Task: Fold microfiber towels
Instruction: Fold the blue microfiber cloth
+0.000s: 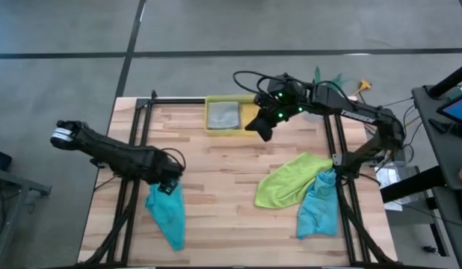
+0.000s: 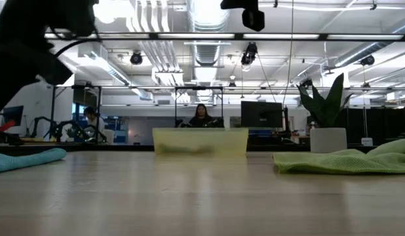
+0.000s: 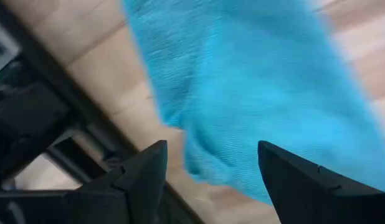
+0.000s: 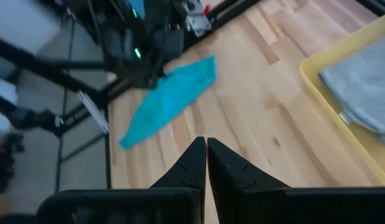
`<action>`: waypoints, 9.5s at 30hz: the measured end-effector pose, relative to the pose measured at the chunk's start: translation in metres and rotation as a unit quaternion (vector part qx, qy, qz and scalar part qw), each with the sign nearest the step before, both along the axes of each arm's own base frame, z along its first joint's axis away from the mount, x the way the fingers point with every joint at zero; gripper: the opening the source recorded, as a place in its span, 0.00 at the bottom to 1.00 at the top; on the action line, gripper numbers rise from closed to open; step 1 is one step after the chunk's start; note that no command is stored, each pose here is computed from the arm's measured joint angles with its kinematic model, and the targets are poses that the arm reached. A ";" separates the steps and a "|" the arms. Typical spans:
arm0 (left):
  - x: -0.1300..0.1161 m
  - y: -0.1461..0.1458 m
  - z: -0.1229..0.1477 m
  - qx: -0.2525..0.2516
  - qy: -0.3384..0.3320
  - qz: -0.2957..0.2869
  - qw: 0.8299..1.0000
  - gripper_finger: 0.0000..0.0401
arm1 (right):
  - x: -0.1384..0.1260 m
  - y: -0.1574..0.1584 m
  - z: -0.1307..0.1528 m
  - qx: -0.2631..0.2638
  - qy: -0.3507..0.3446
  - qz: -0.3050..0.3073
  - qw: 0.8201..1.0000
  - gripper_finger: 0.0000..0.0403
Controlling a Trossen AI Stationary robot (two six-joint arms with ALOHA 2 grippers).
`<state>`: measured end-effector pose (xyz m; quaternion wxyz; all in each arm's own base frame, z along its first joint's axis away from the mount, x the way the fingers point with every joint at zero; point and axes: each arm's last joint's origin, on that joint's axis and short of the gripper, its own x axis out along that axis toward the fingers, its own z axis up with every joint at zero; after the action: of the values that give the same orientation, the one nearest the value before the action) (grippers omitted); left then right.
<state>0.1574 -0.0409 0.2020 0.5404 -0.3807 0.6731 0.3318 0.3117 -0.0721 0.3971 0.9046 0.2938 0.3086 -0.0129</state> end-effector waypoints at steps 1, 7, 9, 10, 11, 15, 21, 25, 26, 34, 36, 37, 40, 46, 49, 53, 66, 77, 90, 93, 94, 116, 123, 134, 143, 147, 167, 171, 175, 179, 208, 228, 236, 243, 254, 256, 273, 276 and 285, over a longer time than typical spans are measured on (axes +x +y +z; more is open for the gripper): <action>-0.004 0.000 -0.005 0.002 0.013 -0.002 1.000 0.59 | 0.002 0.000 0.000 0.007 -0.006 -0.008 1.000 0.03; -0.004 -0.003 -0.017 0.007 0.039 -0.011 0.999 0.59 | 0.009 -0.002 -0.001 0.053 -0.036 -0.048 0.997 0.03; -0.002 -0.003 -0.021 0.011 0.045 -0.011 0.999 0.59 | 0.010 -0.002 -0.001 0.052 -0.036 -0.067 0.996 0.03; -0.002 -0.004 -0.024 0.012 0.053 -0.011 0.998 0.59 | 0.011 -0.001 -0.002 0.054 -0.034 -0.075 0.995 0.03; -0.001 -0.005 -0.026 0.011 0.061 -0.012 0.998 0.59 | 0.012 0.000 -0.002 0.055 -0.033 -0.080 0.995 0.03; 0.002 -0.010 -0.034 0.002 0.088 -0.020 0.996 0.59 | 0.015 0.004 -0.004 0.066 -0.028 -0.092 0.993 0.03; 0.009 -0.014 -0.043 -0.015 0.085 -0.022 0.996 0.59 | 0.018 0.014 -0.005 0.069 -0.025 -0.132 0.988 0.03; 0.014 -0.019 -0.048 -0.023 0.058 -0.032 0.998 0.59 | 0.019 0.021 -0.005 0.079 -0.023 -0.151 0.985 0.03; 0.015 -0.020 -0.049 -0.021 0.055 -0.037 0.998 0.59 | 0.020 0.023 -0.005 0.081 -0.023 -0.155 0.984 0.03; 0.013 -0.023 -0.055 -0.015 0.066 -0.075 0.995 0.42 | 0.022 0.045 -0.005 0.057 -0.025 -0.168 0.984 0.03; 0.012 -0.024 -0.054 -0.015 0.065 -0.074 0.995 0.34 | 0.023 0.047 -0.005 0.049 -0.026 -0.167 0.984 0.03; 0.012 -0.024 -0.054 -0.015 0.064 -0.073 0.995 0.30 | 0.023 0.047 -0.005 0.046 -0.026 -0.165 0.985 0.03; 0.012 -0.024 -0.053 -0.020 0.063 -0.072 0.995 0.19 | 0.022 0.046 -0.005 0.030 -0.025 -0.155 0.987 0.03; 0.022 -0.029 -0.040 -0.048 0.038 -0.071 0.996 0.03 | 0.022 0.049 -0.006 0.013 -0.019 -0.119 0.993 0.03; 0.033 -0.032 -0.027 -0.056 0.010 -0.069 0.996 0.01 | 0.022 0.049 -0.006 -0.008 -0.021 -0.106 0.994 0.03; 0.049 -0.032 -0.008 -0.060 -0.030 -0.050 0.996 0.01 | 0.023 0.049 -0.009 -0.042 -0.017 -0.069 0.997 0.03; 0.098 -0.006 0.078 -0.026 -0.210 0.002 0.977 0.01 | 0.011 0.045 -0.006 -0.070 0.001 -0.036 0.997 0.03; 0.139 0.041 0.118 0.016 -0.428 0.081 0.900 0.01 | -0.001 0.051 -0.012 -0.035 0.065 -0.034 0.997 0.03; 0.157 0.068 0.159 -0.004 -0.606 0.132 0.784 0.01 | -0.044 0.088 0.013 -0.130 0.052 0.010 0.990 0.11; 0.159 0.069 0.179 -0.015 -0.653 0.139 0.745 0.01 | -0.041 0.093 0.002 -0.148 0.093 0.034 0.984 0.19; 0.159 0.069 0.186 -0.016 -0.667 0.138 0.732 0.01 | -0.038 0.094 -0.002 -0.150 0.105 0.037 0.982 0.23; 0.145 0.071 0.236 0.040 -0.710 0.165 0.684 0.01 | -0.025 0.086 -0.003 -0.310 0.130 -0.133 0.932 0.64; 0.144 0.071 0.238 0.036 -0.712 0.162 0.683 0.01 | -0.024 0.086 -0.003 -0.327 0.129 -0.129 0.927 0.48; 0.131 0.065 0.256 0.002 -0.752 0.143 0.644 0.01 | -0.024 0.079 -0.023 -0.358 0.168 -0.135 0.908 0.16; 0.123 0.064 0.263 -0.007 -0.761 0.138 0.633 0.01 | -0.029 0.085 -0.027 -0.346 0.166 -0.124 0.915 0.28; 0.117 0.063 0.267 -0.010 -0.766 0.135 0.629 0.01 | -0.047 0.099 0.011 -0.360 0.051 -0.114 0.924 0.28; 0.102 0.060 0.277 -0.058 -0.772 0.148 0.615 0.01 | -0.032 0.123 -0.010 -0.508 0.079 0.163 0.842 0.61; 0.101 0.060 0.279 -0.071 -0.774 0.152 0.610 0.01 | -0.016 0.127 -0.023 -0.528 0.091 0.186 0.823 0.59; 0.101 0.060 0.279 -0.079 -0.772 0.160 0.610 0.01 | -0.012 0.129 -0.024 -0.535 0.085 0.184 0.820 0.58; 0.098 0.059 0.280 -0.084 -0.774 0.160 0.607 0.01 | -0.013 0.126 -0.024 -0.569 0.108 0.156 0.800 0.55; 0.084 0.055 0.283 -0.113 -0.760 0.128 0.626 0.01 | -0.040 0.118 0.007 -0.547 0.090 0.093 0.827 0.03; 0.082 0.055 0.290 -0.105 -0.774 0.134 0.610 0.01 | -0.061 0.119 0.019 -0.467 0.049 0.150 0.870 0.22; 0.080 0.056 0.299 -0.098 -0.804 0.140 0.569 0.01 | -0.046 0.124 0.015 -0.471 0.035 0.149 0.869 0.42; 0.080 0.056 0.299 -0.106 -0.802 0.151 0.569 0.01 | -0.036 0.128 0.024 -0.519 -0.012 0.118 0.846 0.51; 0.080 0.056 0.299 -0.115 -0.799 0.158 0.568 0.01 | -0.035 0.129 0.011 -0.528 0.026 0.146 0.836 0.53; 0.080 0.056 0.299 -0.115 -0.799 0.158 0.568 0.01 | -0.033 0.130 0.009 -0.534 0.028 0.152 0.831 0.53; 0.080 0.056 0.299 -0.114 -0.801 0.160 0.566 0.01 | 0.000 0.137 -0.016 -0.569 0.065 0.148 0.806 0.41; 0.080 0.056 0.299 -0.114 -0.800 0.160 0.566 0.01 | -0.001 0.135 -0.013 -0.577 0.065 0.134 0.803 0.38; 0.081 0.056 0.298 -0.114 -0.799 0.160 0.568 0.01 | -0.008 0.133 -0.004 -0.577 0.049 0.120 0.806 0.37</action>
<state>0.2382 0.0156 0.5005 0.7486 -0.6504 -0.0729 -0.1058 0.3042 0.0612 0.3928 0.8853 -0.3228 0.3211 -0.0944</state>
